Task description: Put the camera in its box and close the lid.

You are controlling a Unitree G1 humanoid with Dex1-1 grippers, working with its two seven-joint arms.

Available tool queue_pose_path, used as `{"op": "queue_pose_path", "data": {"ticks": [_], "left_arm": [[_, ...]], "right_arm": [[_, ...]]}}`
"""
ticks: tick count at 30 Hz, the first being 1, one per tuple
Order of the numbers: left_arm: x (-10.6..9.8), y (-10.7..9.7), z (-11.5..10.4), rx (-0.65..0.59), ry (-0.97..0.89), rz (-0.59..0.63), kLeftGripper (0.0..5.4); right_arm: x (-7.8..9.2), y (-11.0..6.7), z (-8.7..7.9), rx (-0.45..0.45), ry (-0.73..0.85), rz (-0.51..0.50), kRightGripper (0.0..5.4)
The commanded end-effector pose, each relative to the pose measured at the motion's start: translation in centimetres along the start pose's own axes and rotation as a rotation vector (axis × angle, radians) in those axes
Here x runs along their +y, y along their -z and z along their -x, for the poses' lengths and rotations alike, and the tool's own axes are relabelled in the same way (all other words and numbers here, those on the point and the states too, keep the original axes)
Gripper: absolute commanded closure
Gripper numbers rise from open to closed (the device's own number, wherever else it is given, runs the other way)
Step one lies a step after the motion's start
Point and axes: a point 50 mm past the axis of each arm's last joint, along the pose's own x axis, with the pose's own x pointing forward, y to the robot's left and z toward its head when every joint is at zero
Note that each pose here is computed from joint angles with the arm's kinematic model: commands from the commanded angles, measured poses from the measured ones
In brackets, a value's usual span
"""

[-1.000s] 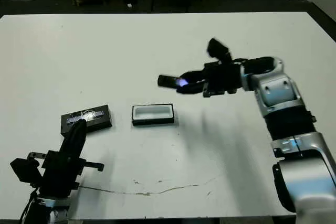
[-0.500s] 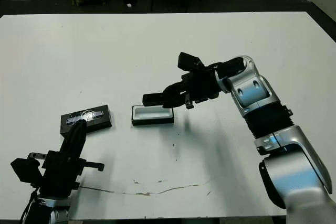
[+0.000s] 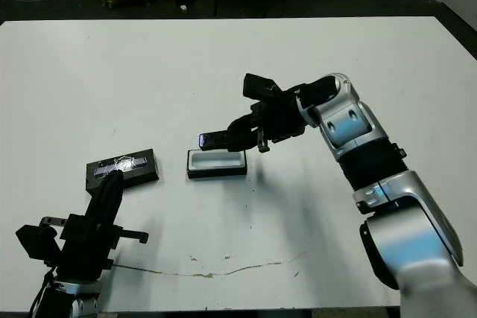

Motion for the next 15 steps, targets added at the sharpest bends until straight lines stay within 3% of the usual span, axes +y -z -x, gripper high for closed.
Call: {"op": "queue_pose_path", "data": {"ticks": [1, 15], "left_arm": [[0.3, 0.6, 1.0, 0.066, -0.001, -0.013, 5.40], [0.5, 0.8, 1.1, 0.061, -0.001, -0.023, 5.40]], "right_arm": [[-0.2, -0.1, -0.3, 0.021, 0.001, 0.000, 4.78], [0.4, -0.2, -1.5, 0.074, -0.040, 0.010, 4.78]]}}
